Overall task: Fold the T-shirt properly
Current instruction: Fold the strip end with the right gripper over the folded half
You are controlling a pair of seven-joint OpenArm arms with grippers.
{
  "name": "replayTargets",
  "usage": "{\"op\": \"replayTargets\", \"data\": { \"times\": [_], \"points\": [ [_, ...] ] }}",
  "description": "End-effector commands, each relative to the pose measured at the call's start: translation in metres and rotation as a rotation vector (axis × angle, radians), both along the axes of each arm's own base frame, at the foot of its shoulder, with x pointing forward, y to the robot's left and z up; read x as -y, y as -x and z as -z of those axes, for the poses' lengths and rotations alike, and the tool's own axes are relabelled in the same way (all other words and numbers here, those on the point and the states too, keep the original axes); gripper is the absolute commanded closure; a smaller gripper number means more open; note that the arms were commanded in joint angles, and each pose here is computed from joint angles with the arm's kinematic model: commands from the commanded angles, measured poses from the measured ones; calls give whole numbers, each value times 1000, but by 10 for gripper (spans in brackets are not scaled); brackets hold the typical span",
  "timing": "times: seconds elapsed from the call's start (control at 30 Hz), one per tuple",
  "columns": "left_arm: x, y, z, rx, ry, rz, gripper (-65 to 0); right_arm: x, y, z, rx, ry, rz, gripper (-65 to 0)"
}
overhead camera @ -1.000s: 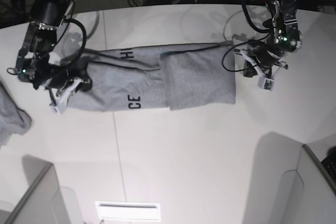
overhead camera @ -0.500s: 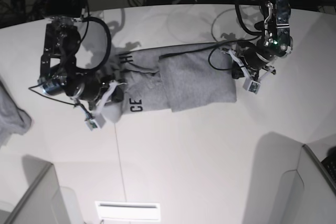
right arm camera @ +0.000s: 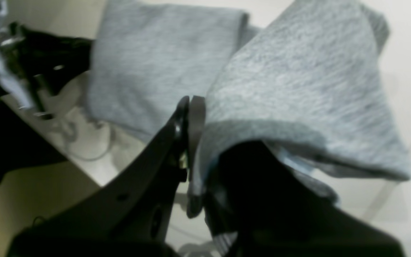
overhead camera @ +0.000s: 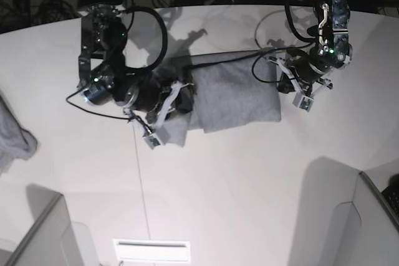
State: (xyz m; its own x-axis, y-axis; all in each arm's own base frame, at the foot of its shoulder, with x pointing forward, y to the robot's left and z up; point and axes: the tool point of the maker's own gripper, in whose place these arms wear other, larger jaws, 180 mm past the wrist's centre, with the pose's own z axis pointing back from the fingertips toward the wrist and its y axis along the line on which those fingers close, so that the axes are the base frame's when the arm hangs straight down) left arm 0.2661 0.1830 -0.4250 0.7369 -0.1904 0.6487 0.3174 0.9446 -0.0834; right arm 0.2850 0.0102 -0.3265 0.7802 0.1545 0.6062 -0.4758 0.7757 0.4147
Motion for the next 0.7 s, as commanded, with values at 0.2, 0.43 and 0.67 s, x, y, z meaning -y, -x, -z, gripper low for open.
{"op": "replayTargets", "data": {
  "times": [0.2,0.43,0.67],
  "points": [
    [-2,-3,-6,23,-2,8,0,-31,0,-21,51,-71,-49,0],
    [-13,-2,-8,19,-34,20,0,-60,5,-31,68,-126,-95,0],
    [-24,6,-5,-1,-66,26,0,-88,10,-43,102,-175,-127,0]
  ]
}}
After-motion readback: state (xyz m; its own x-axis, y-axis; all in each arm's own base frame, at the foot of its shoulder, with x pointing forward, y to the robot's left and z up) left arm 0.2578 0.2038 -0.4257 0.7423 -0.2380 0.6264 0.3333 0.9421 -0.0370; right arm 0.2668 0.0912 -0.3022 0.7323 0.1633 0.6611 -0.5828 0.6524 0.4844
